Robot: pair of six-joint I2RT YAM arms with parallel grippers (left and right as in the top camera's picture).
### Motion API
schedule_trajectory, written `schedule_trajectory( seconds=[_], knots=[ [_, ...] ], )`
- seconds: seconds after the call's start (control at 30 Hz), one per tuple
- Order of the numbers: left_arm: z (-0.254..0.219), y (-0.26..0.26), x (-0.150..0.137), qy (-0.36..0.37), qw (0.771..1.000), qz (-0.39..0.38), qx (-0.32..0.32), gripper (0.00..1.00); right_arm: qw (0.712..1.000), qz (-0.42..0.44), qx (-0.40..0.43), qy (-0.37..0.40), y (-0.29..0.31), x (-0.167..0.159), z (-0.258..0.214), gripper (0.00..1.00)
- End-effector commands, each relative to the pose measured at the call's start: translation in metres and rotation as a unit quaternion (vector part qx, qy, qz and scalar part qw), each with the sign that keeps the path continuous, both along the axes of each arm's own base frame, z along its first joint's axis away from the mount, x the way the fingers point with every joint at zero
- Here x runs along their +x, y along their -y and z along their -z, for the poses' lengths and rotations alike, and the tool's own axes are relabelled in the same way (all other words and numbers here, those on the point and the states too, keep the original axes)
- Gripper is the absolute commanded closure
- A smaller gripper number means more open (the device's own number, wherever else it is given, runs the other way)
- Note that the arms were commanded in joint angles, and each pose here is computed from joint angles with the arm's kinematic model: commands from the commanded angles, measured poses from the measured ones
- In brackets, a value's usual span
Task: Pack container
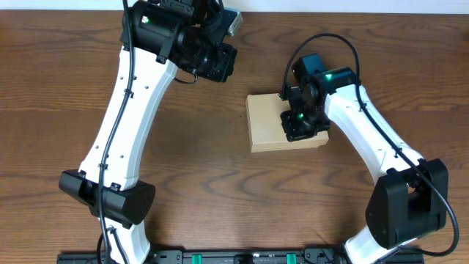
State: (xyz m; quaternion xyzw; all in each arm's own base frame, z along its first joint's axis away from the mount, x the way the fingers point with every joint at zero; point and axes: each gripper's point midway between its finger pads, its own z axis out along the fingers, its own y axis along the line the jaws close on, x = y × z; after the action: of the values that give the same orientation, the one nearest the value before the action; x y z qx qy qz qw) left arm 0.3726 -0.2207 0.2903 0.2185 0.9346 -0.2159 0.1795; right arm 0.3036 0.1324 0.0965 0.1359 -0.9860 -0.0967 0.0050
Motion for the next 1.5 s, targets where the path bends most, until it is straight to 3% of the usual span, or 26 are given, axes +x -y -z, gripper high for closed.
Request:
schedule_trajectory(
  seconds=[0.0,0.23,0.4,0.57,0.83,1.07,1.47],
  knots=[
    [-0.003,-0.002,0.002,0.002,1.0,-0.008,0.0,0.94,1.0,-0.004,-0.007,0.002,0.0,-0.003,0.003,0.99],
    [-0.003,-0.002,0.002,0.002,1.0,-0.008,0.0,0.94,0.996,0.008,-0.061,0.058,0.017,0.024,-0.023,0.99],
    [-0.003,-0.002,0.001,0.003,1.0,-0.008,0.0,0.94,0.988,0.02,-0.085,0.13,0.029,0.056,-0.079,0.99],
    [-0.009,-0.006,0.001,0.015,1.0,-0.013,0.006,0.94,0.979,0.042,-0.092,0.175,0.05,0.068,-0.137,0.99],
    [-0.047,-0.051,-0.016,0.084,0.991,-0.072,0.071,0.94,0.97,0.099,-0.093,0.201,0.097,0.039,-0.195,0.99],
    [-0.082,-0.099,-0.064,0.12,0.979,-0.115,0.121,0.94,0.952,0.142,-0.087,0.259,0.125,0.003,-0.239,0.99],
    [-0.091,-0.161,-0.138,0.119,0.956,-0.208,0.166,0.94,0.963,0.156,-0.092,0.198,0.13,-0.042,-0.2,0.99]
  ],
)
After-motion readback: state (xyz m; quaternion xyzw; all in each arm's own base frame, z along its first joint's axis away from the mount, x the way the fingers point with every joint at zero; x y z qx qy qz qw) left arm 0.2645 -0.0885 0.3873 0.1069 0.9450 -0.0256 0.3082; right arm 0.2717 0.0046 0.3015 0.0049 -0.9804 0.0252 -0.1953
